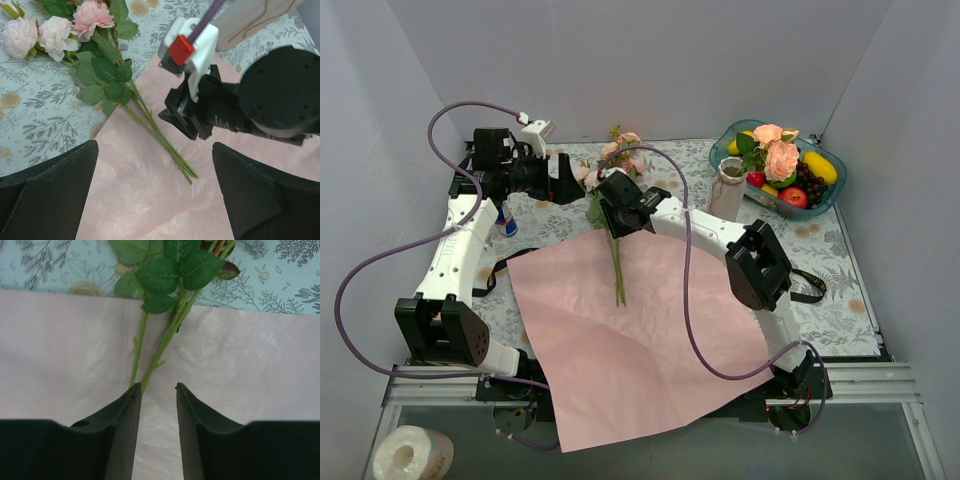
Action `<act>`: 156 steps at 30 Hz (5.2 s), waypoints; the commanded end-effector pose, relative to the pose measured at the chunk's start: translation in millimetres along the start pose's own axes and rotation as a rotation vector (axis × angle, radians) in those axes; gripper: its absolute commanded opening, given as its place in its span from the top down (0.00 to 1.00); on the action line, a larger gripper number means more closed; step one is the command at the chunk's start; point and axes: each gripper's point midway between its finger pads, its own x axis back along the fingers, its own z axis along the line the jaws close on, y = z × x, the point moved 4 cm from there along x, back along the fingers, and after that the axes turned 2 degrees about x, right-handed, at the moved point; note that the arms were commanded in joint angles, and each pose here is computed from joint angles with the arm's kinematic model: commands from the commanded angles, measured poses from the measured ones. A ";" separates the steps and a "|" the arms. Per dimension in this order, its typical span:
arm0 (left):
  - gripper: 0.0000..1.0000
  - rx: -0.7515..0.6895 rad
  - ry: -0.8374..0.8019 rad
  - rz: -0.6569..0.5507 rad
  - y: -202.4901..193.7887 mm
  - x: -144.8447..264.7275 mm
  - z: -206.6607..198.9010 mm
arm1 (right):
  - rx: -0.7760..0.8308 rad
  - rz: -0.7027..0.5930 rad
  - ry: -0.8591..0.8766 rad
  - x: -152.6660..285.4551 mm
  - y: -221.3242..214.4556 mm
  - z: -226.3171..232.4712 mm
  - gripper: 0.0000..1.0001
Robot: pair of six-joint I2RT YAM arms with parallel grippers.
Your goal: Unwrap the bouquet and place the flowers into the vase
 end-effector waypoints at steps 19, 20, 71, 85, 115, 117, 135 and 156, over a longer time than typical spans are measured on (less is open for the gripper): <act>0.02 -0.022 0.040 -0.009 -2.8 0.7 18.6 | -0.136 0.036 0.067 -70.4 20.1 -24.3 0.52; 0.02 -0.021 0.040 -0.007 -3.6 0.7 18.6 | -0.137 0.039 0.071 -71.8 18.8 -23.0 0.52; 0.02 -0.022 0.006 -0.002 -5.1 0.5 19.8 | 0.206 -1.224 -0.136 405.5 190.8 -82.8 0.99; 0.02 -0.001 -0.046 -0.016 3.6 -4.8 16.7 | 0.247 -1.478 -0.482 420.8 145.6 -144.2 0.99; 0.02 -0.020 -0.028 -0.007 7.6 -8.5 24.0 | 0.099 -1.333 -0.565 268.5 149.8 -211.5 0.99; 0.02 -0.022 -0.028 -0.010 8.9 -7.1 23.5 | 0.092 -1.314 -0.577 260.8 144.9 -215.6 0.99; 0.02 -0.011 -0.025 -0.030 17.9 -1.5 19.3 | -0.011 -1.063 -0.518 215.1 98.8 -224.5 0.22; 0.02 0.076 0.011 -0.015 12.2 -9.7 32.6 | 0.369 -0.770 0.015 167.5 121.3 -35.9 0.15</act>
